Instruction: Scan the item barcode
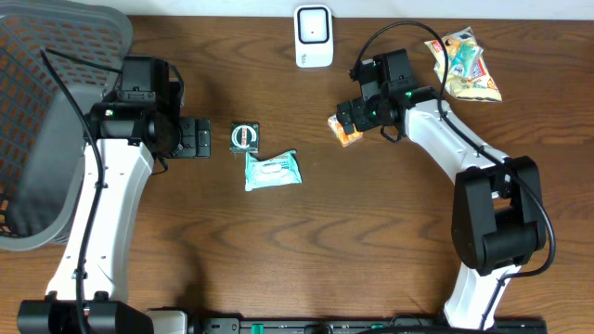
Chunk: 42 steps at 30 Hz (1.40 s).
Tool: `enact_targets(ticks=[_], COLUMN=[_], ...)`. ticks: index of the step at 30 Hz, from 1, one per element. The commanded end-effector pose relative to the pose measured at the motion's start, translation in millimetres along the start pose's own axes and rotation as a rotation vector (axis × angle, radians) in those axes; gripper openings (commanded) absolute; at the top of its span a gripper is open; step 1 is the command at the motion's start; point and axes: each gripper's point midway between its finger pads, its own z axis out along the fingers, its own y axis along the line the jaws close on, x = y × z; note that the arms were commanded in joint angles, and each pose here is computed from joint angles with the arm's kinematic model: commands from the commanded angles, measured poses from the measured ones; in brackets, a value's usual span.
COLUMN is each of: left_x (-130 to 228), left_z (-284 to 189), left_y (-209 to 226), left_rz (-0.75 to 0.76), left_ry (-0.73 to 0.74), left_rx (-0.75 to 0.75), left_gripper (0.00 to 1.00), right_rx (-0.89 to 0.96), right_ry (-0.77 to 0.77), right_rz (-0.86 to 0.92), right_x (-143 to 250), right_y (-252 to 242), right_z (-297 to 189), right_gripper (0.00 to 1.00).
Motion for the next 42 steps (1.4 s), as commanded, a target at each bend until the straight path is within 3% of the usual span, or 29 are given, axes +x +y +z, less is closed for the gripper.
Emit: enact_targets(ticks=[1,12,22,27,35,37,42], left_x=[3,3,3,3,3,3,3], left_z=[3,3,3,3,3,3,3], left_y=[1,1,1,1,1,1,1], left_rz=[0.008,0.007,0.008,0.008,0.008,0.008,0.008], left_ry=[0.013,0.013,0.013,0.013,0.013,0.013,0.013], left_rx=[-0.010,-0.010,-0.010,-0.010,-0.010,-0.010,-0.010], left_gripper=[0.98,0.98,0.98,0.98,0.98,0.98,0.98], right_rx=[0.011,0.021,-0.112,-0.114,-0.116,-0.134,-0.246], right_ry=[-0.012,-0.016,0.006,0.056,0.069,0.075,0.071], right_rz=[-0.008,0.009,0.019,0.056,0.080,0.090,0.111], right_x=[-6,-5,5,21,25,26,24], right_y=[-1,-12,8,6,4,8,26], right_z=[-1,1,24,42,46,45,41], right_gripper=[0.98,0.99,0.83,0.80,0.43,0.37,0.33])
